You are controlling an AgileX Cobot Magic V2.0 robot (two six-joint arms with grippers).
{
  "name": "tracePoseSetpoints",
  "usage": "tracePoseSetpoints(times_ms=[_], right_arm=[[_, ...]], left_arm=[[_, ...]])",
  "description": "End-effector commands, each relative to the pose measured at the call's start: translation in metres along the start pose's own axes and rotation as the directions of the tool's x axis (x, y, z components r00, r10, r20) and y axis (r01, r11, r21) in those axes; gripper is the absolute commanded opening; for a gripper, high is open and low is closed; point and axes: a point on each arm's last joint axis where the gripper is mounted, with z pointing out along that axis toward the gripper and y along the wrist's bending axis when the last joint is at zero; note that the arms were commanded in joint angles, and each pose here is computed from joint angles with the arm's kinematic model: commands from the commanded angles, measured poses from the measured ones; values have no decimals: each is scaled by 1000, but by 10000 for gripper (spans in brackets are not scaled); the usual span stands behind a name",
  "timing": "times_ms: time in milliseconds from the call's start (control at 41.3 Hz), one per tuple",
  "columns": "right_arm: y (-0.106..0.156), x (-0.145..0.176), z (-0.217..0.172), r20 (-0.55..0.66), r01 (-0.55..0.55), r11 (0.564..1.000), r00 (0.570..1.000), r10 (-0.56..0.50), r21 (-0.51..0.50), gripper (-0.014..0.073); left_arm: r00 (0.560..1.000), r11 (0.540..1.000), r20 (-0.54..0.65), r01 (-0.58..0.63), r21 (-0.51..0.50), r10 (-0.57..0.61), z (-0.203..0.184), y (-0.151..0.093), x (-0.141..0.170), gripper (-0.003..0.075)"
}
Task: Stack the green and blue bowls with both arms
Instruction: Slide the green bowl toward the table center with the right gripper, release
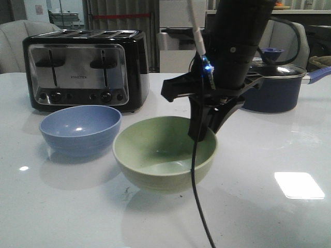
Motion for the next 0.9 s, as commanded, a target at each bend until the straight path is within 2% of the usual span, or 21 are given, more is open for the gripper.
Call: tracePoseSetpoints(times_ms=[0, 73, 218, 291, 412, 606, 872], right_arm=[[2, -12, -20, 108, 13, 1000, 994, -13, 0, 74], [2, -13, -16, 104, 13, 1000, 994, -14, 2, 142], [1, -16, -15, 141, 17, 1000, 990, -19, 12, 369], [0, -19, -15, 168, 17, 1000, 986, -19, 15, 435], [2, -20, -27, 200, 20, 1000, 980, -22, 16, 447], [7, -6, -76, 325, 32, 999, 945, -38, 22, 447], [13, 61, -147, 495, 82, 995, 863, -98, 55, 447]], left_arm=[[994, 1000, 111, 3, -3, -3, -6, 1, -17, 435], [994, 1000, 111, 3, -3, -3, -6, 1, -17, 435], [994, 1000, 111, 3, -3, -3, -6, 1, -17, 435], [994, 1000, 111, 3, -3, -3, -6, 1, -17, 435], [994, 1000, 111, 3, -3, -3, -6, 1, -17, 435], [994, 1000, 111, 3, -3, -3, -6, 1, -17, 435], [996, 1000, 87, 7, -1, -7, 0, 0, -16, 435]])
